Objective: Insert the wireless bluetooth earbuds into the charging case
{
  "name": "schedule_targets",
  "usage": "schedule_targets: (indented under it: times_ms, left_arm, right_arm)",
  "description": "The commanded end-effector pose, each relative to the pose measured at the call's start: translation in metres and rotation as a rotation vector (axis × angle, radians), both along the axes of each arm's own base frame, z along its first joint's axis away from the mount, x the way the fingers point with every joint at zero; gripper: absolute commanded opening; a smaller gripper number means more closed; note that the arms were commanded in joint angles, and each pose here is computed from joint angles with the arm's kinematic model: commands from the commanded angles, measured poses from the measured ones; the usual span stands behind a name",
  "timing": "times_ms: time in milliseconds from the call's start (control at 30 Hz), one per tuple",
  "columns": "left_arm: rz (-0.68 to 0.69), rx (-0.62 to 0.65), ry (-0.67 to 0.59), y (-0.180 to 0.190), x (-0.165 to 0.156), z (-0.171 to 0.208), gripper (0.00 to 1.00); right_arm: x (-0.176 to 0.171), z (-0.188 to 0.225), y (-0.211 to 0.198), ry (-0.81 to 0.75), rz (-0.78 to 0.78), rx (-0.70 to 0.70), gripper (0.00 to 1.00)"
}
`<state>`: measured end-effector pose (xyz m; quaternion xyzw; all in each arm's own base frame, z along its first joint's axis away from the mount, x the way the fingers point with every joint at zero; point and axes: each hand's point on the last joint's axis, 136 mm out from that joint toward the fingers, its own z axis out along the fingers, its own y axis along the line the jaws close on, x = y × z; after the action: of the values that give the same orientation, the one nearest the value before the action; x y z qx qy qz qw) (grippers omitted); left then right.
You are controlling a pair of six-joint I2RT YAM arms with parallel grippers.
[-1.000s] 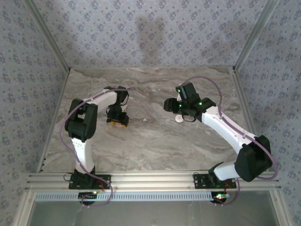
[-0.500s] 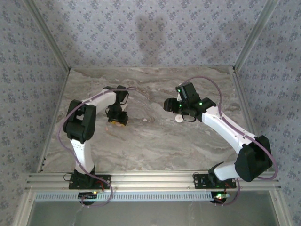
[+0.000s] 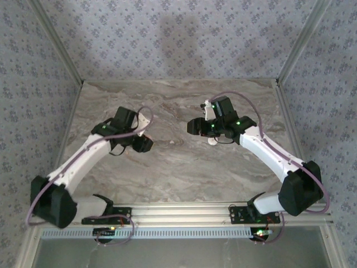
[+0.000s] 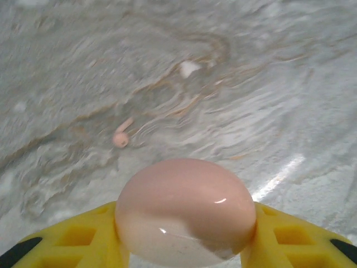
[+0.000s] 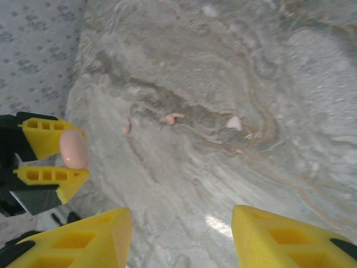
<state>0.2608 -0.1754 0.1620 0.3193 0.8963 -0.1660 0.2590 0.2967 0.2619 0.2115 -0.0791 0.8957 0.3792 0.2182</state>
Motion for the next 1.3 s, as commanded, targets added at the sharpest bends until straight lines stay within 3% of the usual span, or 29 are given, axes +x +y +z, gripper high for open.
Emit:
schedule_targets:
  times_ms: [0,167,367,767,1267]
  left_arm:
    - [-0.206,-0.137,-0.229,-0.027,-0.006,0.033,0.42]
    - [-0.341,-0.139,-0.374,-0.032,-0.025,0.044,0.4]
    - [-0.412,-0.096,-0.423,-0.038,-0.032,0.044,0.39]
    - [-0.428,-0.094,-0.45,-0.049,-0.031,0.052,0.38]
    - [-0.42,-0.112,-0.486,-0.053,-0.029,0.072,0.37]
  right_arm:
    - [-0.012,0.015,0.022,-0.009,0.112,0.089,0.5]
    - [-0.026,0.026,0.049,-0.019,0.209,0.182,0.46]
    - [-0.052,0.04,0.085,-0.068,0.348,0.199,0.46]
    - [-0.061,0.038,0.113,-0.063,0.414,0.193,0.52]
    - [-0.064,0.02,0.119,-0.012,0.437,0.147,0.47]
